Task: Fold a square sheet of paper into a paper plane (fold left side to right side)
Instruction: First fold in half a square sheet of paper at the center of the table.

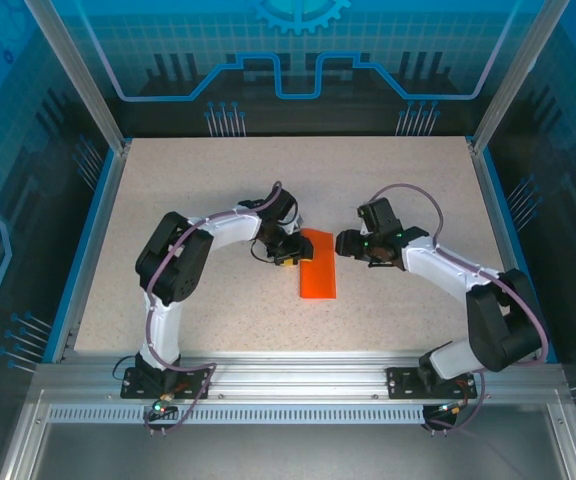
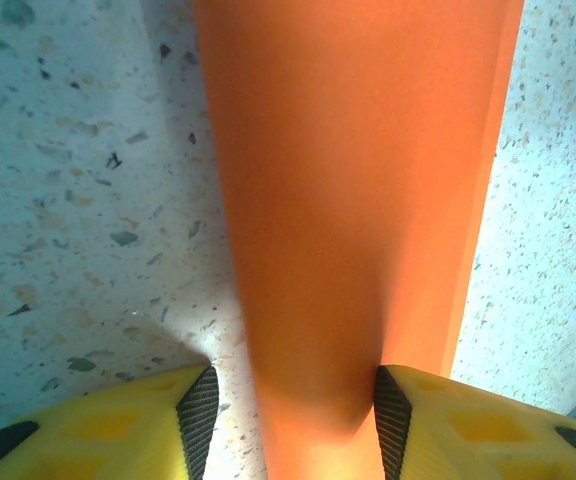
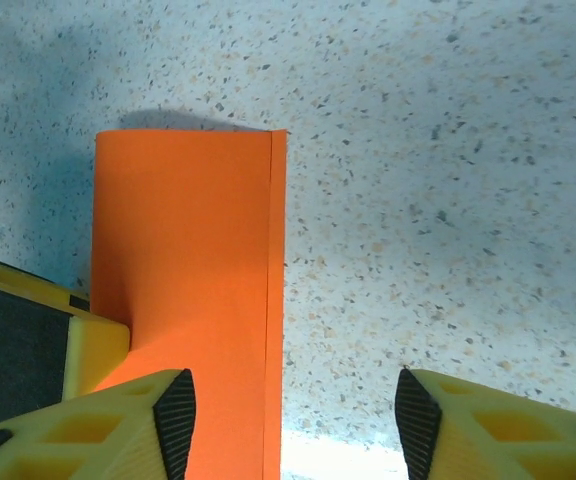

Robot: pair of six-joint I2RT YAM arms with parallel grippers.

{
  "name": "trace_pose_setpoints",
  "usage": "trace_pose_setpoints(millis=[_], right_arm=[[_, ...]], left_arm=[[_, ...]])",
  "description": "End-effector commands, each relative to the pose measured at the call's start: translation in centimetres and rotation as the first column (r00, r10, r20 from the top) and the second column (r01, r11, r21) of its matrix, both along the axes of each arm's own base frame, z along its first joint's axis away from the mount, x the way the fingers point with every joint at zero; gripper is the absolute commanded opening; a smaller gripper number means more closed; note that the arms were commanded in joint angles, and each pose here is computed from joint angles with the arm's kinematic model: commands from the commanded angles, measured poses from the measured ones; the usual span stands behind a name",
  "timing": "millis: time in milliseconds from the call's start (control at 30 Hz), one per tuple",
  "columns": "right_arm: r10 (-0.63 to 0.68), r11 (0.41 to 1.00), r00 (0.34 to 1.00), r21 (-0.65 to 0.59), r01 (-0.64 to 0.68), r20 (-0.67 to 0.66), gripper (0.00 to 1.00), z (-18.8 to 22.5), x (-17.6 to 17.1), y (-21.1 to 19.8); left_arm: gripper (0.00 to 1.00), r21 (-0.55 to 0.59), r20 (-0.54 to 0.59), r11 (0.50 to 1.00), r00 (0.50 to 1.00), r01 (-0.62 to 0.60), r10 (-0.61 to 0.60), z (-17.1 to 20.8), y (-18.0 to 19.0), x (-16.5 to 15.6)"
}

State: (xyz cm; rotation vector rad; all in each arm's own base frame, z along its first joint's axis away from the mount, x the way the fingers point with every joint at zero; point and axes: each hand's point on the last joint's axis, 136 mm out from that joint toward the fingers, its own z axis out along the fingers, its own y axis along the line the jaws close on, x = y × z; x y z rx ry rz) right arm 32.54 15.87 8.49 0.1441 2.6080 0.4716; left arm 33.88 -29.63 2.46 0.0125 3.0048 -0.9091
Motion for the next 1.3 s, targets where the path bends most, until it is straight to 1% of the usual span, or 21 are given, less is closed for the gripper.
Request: trace_pose_setpoints(millis=[0, 433, 800, 1267], right_arm=[[-0.044, 0.999, 0.998, -0.010, 0.045, 0.033, 0.60, 0.7, 0.2, -1.2], [-0.064, 0.998, 0.997, -0.012, 0.064, 0.038, 0.62, 1.0, -0.4, -2.3], [-0.059, 0.998, 0.997, 0.003, 0.059, 0.047, 0.68, 1.4, -0.4, -2.1], [-0.058, 0.998, 0.997, 0.005, 0.058, 0.044, 0.70, 1.4, -0.6, -2.2]], left_arm=[[0.49, 0.058, -0.044, 0.997, 0.998, 0.041, -0.039, -2.4, -0.4, -1.3], [0.51, 0.076, -0.061, 0.995, 0.996, 0.065, -0.060, -2.8, -1.0, -1.4], [0.52, 0.082, -0.070, 0.994, 0.995, 0.077, -0.072, -3.1, -1.4, -1.5], [0.53, 0.092, -0.079, 0.992, 0.994, 0.081, -0.074, -3.4, -1.6, -1.6]])
